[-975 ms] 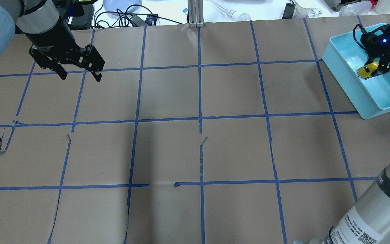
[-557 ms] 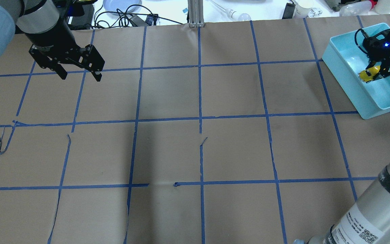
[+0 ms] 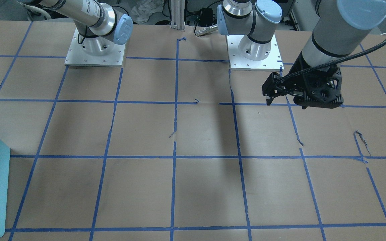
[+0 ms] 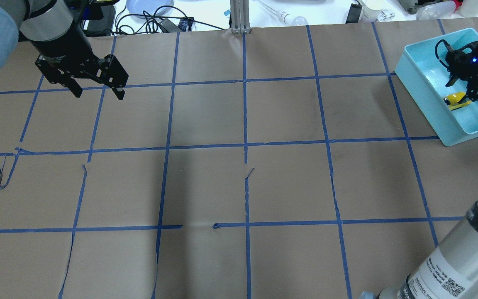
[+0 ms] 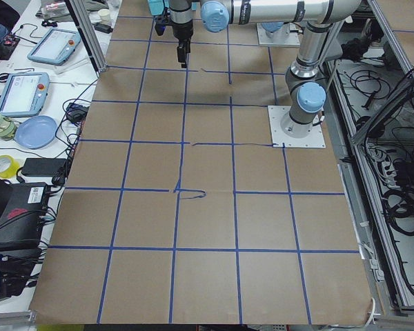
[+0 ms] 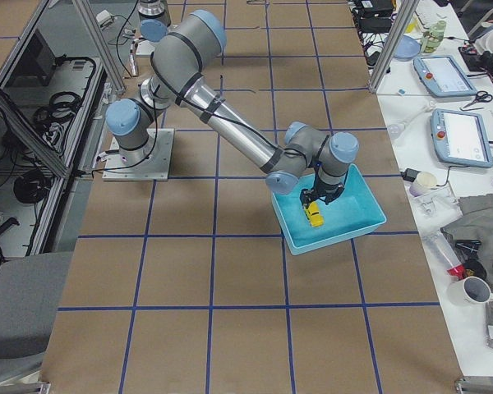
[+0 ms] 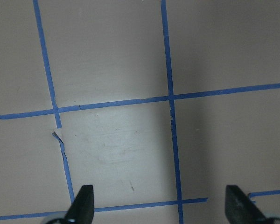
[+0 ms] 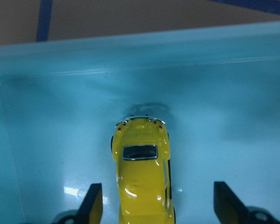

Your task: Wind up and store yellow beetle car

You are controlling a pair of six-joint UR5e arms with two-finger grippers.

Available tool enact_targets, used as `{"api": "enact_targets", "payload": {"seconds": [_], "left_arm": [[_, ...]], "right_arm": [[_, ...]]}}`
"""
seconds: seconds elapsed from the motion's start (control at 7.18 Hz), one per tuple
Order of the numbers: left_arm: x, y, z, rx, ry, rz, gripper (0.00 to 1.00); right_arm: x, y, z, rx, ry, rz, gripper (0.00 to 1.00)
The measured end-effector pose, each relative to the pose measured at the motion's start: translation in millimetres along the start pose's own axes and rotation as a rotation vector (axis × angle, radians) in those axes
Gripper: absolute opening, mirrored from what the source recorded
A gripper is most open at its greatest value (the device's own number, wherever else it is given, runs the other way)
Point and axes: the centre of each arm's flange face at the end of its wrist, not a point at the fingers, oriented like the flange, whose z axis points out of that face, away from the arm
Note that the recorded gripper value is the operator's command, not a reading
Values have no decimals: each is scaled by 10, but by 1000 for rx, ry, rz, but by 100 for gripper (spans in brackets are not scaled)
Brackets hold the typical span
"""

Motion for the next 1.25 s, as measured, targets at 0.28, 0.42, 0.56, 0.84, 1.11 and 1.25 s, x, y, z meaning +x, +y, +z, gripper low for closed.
{"api": "enact_targets", "payload": {"seconds": [0.28,0.42,0.56,0.84,1.11,1.25], "left_arm": [[1,0,0,0,1,0,100],[1,-1,0,0,1,0,100],[1,-3,3,0,1,0,100],[0,-4,6,-1,1,0,100],[0,-4,6,-1,1,0,100],[0,-4,6,-1,1,0,100]], "right_arm": [[-85,-196,-640,10,31,189,100],[-135,-457,-1021,25,19,324,100],[-118,-807,-1349,25,22,449,100],[23,-1739,-1841,27,46,623,100],[-59,-2486,-2285,37,48,924,100],[-131,-2878,-2472,41,42,1056,100]]}}
